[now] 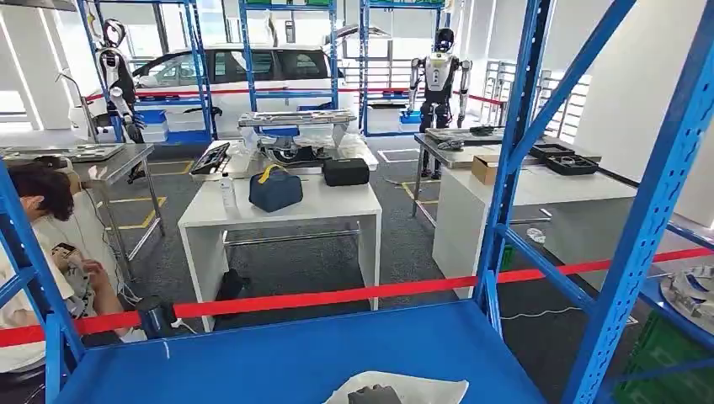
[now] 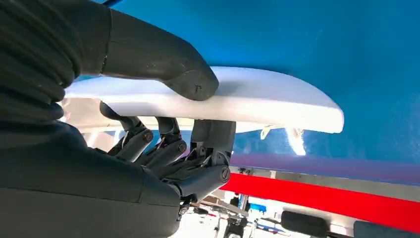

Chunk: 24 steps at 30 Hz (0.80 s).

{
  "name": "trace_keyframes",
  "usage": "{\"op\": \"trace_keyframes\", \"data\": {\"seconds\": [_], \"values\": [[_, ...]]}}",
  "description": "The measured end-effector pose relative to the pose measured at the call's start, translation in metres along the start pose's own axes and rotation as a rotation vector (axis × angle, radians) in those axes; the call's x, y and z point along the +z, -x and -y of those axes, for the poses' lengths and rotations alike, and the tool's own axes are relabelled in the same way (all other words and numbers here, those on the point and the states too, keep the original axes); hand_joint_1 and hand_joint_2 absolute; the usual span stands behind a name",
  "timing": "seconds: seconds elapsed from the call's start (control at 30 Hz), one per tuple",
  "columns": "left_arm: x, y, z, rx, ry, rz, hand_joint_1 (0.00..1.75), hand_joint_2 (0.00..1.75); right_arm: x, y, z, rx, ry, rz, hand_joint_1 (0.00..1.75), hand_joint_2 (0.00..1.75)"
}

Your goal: Take the parts from the cabinet and place them on the table.

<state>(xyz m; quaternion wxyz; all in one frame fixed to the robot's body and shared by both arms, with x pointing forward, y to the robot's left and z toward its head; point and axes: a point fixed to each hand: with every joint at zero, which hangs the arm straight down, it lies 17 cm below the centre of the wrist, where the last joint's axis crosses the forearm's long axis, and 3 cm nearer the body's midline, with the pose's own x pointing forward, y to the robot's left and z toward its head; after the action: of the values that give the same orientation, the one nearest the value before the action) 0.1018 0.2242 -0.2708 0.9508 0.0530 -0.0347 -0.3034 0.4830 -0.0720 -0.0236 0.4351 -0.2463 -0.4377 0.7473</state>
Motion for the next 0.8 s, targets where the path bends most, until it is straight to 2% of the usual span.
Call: {"op": "trace_keyframes", "data": {"seconds": [0.8], "values": [[0.0, 0.0, 0.0, 0.0, 0.0, 0.0, 0.0, 0.0, 0.0, 0.0, 0.0001, 0.0, 0.0, 0.0, 1.75, 1.75]]}}
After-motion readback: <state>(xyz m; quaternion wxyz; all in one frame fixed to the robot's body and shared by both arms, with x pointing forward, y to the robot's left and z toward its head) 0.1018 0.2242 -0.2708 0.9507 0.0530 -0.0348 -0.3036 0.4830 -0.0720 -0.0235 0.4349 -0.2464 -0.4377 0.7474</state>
